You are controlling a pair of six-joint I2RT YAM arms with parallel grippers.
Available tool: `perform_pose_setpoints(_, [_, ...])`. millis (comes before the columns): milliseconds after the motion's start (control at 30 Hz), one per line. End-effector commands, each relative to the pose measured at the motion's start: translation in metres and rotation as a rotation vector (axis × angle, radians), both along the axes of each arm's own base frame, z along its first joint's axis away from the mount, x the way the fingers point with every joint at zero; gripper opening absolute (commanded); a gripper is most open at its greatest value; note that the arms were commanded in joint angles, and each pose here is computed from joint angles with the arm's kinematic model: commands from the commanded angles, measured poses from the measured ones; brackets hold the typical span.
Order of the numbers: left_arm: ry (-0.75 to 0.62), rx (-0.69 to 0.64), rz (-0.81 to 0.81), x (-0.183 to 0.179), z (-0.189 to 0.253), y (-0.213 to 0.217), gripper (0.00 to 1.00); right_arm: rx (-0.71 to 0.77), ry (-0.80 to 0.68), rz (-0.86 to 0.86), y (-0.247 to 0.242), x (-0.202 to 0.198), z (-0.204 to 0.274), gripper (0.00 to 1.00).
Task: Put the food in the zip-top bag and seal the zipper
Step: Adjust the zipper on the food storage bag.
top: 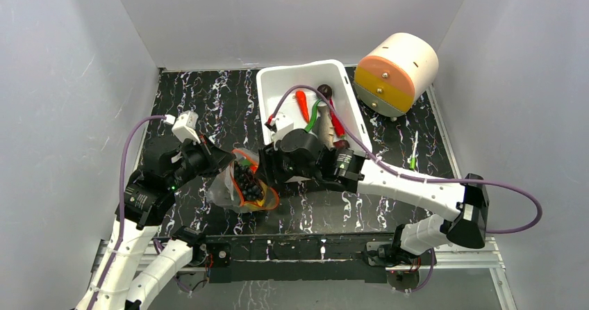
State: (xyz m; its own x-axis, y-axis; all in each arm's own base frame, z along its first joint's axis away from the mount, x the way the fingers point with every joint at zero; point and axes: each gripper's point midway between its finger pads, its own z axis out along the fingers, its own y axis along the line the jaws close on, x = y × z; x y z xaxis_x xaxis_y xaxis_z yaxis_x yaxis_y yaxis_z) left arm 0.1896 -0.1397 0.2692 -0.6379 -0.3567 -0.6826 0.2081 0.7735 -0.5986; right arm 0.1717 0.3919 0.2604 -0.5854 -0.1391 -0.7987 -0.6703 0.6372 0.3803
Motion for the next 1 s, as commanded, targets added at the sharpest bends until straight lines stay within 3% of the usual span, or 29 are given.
perform_pose_setpoints(0, [-0.060, -0.043, -0.003, 0.002, 0.022, -0.003, 0.00, 0.041, 0.032, 0.031, 0.006, -0.009, -0.006, 0.47])
perform_pose_setpoints(300, [-0.067, -0.032, 0.005, 0.003, 0.023, -0.001, 0.00, -0.068, 0.085, -0.022, -0.007, -0.008, -0.056, 0.43])
perform_pose_setpoints(600, [-0.067, -0.023, 0.008, 0.004, 0.023, 0.000, 0.00, -0.035, 0.137, 0.010, 0.008, -0.016, -0.063, 0.33])
perform_pose_setpoints(700, [-0.068, -0.023, 0.010, 0.005, 0.023, 0.000, 0.00, -0.054, 0.124, 0.005, 0.015, -0.010, -0.061, 0.26])
perform_pose_setpoints(733, [-0.069, -0.023, 0.011, 0.005, 0.024, 0.000, 0.00, -0.070, 0.114, -0.007, 0.016, -0.005, -0.060, 0.18])
perform_pose_setpoints(800, [-0.083, -0.010, 0.011, 0.004, 0.026, 0.002, 0.00, -0.078, 0.078, -0.033, 0.020, 0.005, -0.050, 0.01])
perform_pose_setpoints(967, [-0.148, 0.135, 0.029, 0.005, 0.031, 0.022, 0.00, 0.186, -0.037, -0.075, 0.049, 0.026, 0.045, 0.00])
